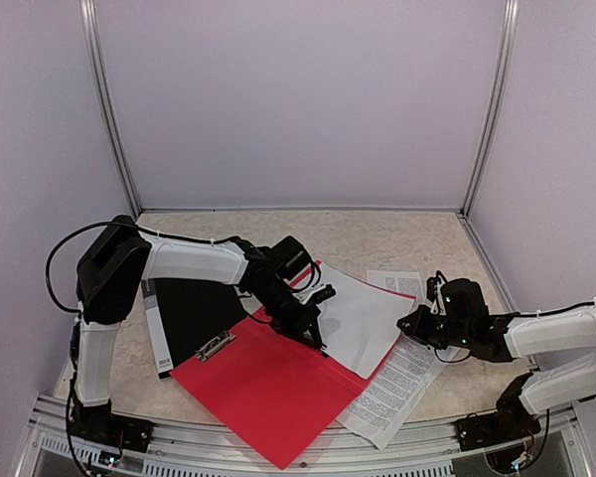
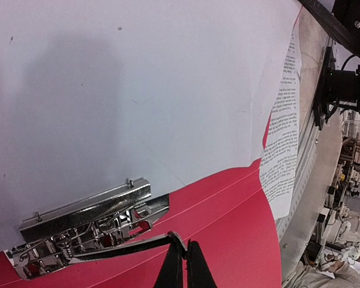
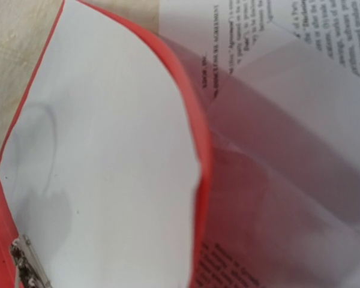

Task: Put the files into the folder
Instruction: Clamp the file at the center of the board.

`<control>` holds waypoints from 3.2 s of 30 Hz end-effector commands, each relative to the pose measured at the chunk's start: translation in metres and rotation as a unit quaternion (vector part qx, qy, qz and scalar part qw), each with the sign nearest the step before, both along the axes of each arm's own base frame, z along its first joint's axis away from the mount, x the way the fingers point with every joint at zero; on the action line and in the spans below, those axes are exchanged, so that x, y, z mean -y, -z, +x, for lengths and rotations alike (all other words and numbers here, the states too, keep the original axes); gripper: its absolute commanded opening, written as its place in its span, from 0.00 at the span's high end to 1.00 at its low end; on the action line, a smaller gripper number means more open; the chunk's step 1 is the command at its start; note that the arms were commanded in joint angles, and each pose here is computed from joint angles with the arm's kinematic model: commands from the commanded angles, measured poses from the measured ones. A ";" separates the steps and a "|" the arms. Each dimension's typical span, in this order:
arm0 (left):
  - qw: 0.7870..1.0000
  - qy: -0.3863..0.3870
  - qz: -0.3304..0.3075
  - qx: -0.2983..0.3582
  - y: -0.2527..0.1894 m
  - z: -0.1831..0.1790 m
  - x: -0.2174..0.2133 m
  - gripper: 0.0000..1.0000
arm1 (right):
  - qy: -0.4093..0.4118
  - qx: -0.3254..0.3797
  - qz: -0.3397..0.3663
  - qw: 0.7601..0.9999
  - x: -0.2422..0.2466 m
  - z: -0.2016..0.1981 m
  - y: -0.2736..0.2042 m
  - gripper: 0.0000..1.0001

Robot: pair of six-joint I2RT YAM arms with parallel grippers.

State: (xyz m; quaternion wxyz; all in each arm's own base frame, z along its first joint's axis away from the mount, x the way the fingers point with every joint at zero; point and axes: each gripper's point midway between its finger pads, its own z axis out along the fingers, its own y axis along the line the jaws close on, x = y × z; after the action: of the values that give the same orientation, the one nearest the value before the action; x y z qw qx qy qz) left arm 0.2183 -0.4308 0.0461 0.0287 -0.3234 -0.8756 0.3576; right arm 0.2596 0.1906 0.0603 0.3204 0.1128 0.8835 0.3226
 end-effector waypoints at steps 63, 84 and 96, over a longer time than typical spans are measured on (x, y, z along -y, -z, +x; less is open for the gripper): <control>0.991 0.037 0.125 -0.039 0.086 -0.034 -0.030 1.00 | -0.002 0.001 -0.010 1.000 -0.003 0.009 -0.004 1.00; 0.998 0.017 0.063 -0.016 0.037 -0.023 -0.012 0.97 | -0.001 0.004 -0.013 1.000 0.000 0.007 -0.005 1.00; 0.999 -0.011 0.035 0.034 0.007 -0.002 -0.008 0.52 | 0.040 0.025 -0.022 0.999 0.018 0.008 -0.015 1.00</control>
State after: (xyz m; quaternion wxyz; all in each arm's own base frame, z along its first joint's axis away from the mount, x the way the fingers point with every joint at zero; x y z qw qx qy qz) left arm 0.2051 -0.4298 0.0290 0.0437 -0.3320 -0.8811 0.3341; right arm 0.2641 0.1878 0.0721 0.3351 0.1109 0.8798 0.3182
